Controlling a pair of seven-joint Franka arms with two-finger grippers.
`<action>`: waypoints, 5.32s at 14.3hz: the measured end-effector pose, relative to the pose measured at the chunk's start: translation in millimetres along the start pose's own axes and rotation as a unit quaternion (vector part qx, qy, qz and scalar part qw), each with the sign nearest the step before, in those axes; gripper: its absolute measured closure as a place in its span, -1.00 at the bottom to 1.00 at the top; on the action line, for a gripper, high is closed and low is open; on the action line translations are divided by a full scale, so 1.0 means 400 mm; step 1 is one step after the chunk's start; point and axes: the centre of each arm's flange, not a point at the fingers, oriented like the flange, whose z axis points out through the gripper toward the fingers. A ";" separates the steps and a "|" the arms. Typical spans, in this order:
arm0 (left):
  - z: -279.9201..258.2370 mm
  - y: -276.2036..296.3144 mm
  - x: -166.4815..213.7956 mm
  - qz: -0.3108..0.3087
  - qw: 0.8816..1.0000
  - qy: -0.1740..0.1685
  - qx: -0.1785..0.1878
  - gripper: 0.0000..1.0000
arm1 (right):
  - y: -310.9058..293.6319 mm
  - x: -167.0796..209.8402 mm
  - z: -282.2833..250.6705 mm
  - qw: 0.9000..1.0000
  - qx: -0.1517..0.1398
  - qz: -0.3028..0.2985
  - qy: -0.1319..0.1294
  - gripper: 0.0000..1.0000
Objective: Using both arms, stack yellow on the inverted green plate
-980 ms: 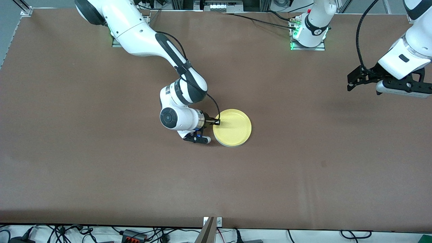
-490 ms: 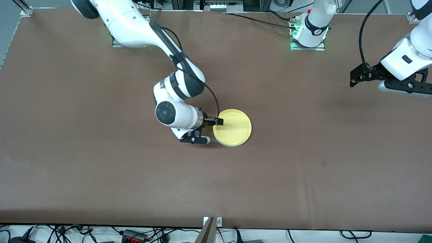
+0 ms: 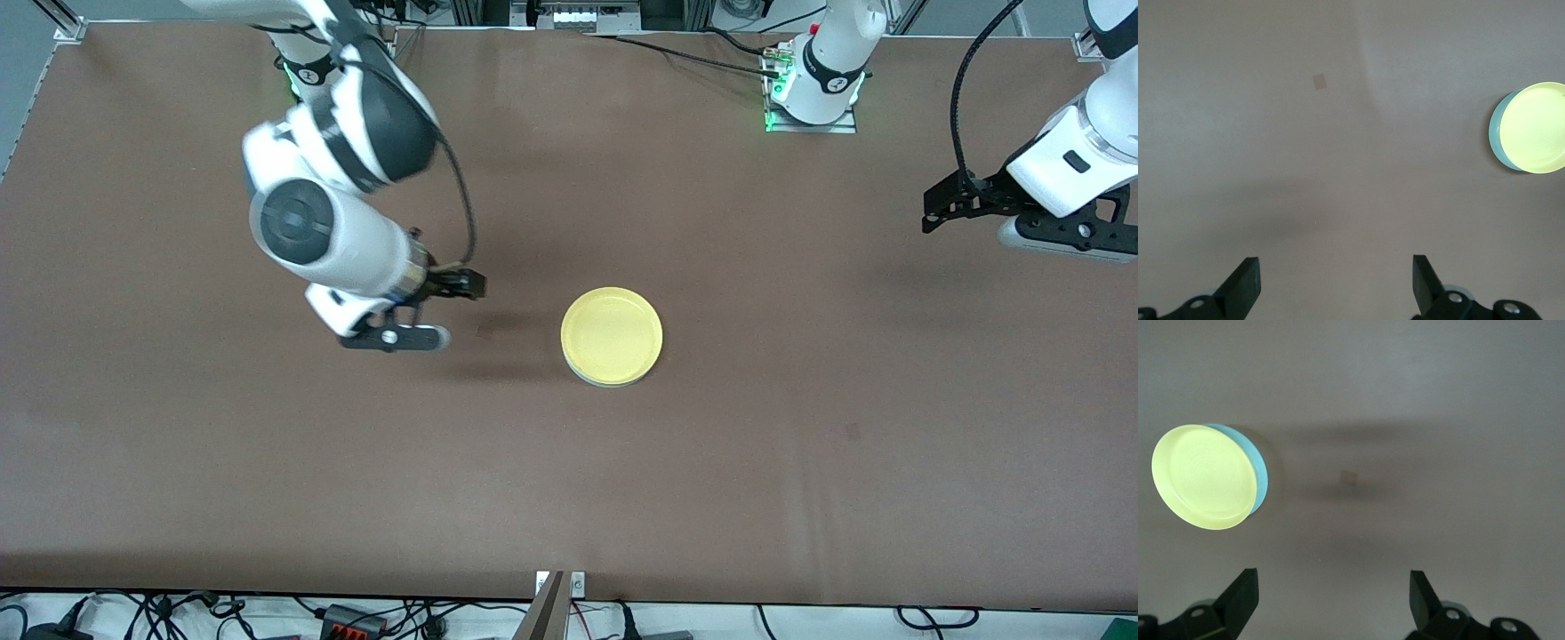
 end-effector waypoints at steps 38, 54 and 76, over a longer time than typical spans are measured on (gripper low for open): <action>-0.005 0.018 0.007 0.007 1.000 0.007 0.001 -1.00 | 0.812 -0.097 -0.321 0.995 -0.049 -0.038 0.078 -1.00; -0.005 0.021 0.007 0.008 1.000 0.007 0.001 -1.00 | 0.812 -0.099 -0.319 0.995 -0.048 -0.026 0.078 -1.00; -0.005 0.063 0.009 0.023 1.000 0.007 0.001 -1.00 | 0.813 -0.087 -0.304 0.995 -0.049 -0.026 0.085 -1.00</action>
